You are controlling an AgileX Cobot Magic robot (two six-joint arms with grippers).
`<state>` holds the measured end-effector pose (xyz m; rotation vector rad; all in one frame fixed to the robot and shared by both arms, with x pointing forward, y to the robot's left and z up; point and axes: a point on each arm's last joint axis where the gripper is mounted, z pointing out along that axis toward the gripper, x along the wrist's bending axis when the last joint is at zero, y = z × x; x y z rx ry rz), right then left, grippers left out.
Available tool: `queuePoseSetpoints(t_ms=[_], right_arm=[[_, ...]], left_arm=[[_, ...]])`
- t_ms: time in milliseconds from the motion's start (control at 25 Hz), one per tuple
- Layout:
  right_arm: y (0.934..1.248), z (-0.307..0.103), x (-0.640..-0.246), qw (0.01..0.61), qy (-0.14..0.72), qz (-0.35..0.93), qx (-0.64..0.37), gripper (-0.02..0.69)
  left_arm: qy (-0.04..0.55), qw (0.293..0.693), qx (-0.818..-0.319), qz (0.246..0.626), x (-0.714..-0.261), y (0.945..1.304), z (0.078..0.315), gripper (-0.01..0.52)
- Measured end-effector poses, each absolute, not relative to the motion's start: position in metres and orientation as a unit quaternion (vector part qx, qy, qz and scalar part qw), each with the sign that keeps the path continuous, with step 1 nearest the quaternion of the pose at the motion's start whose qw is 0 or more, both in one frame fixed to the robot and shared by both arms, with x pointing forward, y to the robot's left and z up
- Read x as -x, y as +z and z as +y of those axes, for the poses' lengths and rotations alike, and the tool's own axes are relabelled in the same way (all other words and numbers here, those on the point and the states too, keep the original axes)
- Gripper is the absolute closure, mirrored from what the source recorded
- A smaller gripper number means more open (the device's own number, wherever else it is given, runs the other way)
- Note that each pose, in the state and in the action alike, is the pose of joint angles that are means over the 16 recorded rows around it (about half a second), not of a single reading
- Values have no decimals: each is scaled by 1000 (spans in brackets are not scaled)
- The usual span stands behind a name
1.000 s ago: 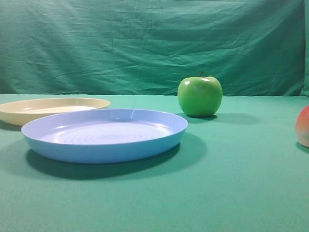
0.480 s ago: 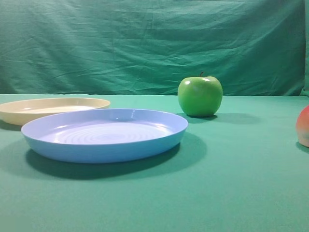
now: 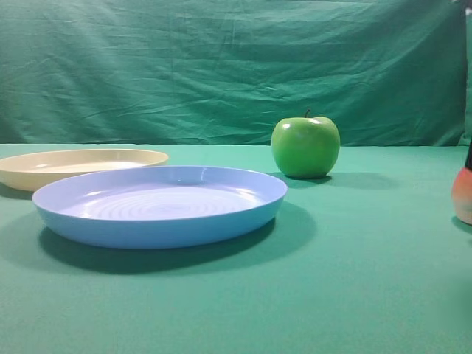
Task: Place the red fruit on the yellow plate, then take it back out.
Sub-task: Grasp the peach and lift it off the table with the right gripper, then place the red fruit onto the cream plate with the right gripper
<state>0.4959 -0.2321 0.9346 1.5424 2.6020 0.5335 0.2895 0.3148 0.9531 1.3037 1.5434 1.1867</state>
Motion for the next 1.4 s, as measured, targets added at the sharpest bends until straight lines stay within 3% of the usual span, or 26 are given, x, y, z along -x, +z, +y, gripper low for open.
queuePoseSetpoints(t_ms=[280,560,800,1040,1200,1400], right_arm=[[935,-228,-512,18,168,855,-491,302],[972,-213,-541,22,202,863,-463,442],[1029,-181,-570,73,266,875,-398,460],[1074,-123,-590,130,331,884,-305,469],[1082,-73,-599,149,360,889,-240,470],[1061,-14,-608,142,375,897,-185,470]], left_arm=[[467,389,-513,607,-290,953,315,514],[467,389,-513,607,-290,953,315,514],[467,389,-513,607,-290,953,315,514],[467,389,-513,607,-290,953,315,514],[467,389,-513,607,-290,953,315,514],[467,389,-513,607,-290,953,315,514]])
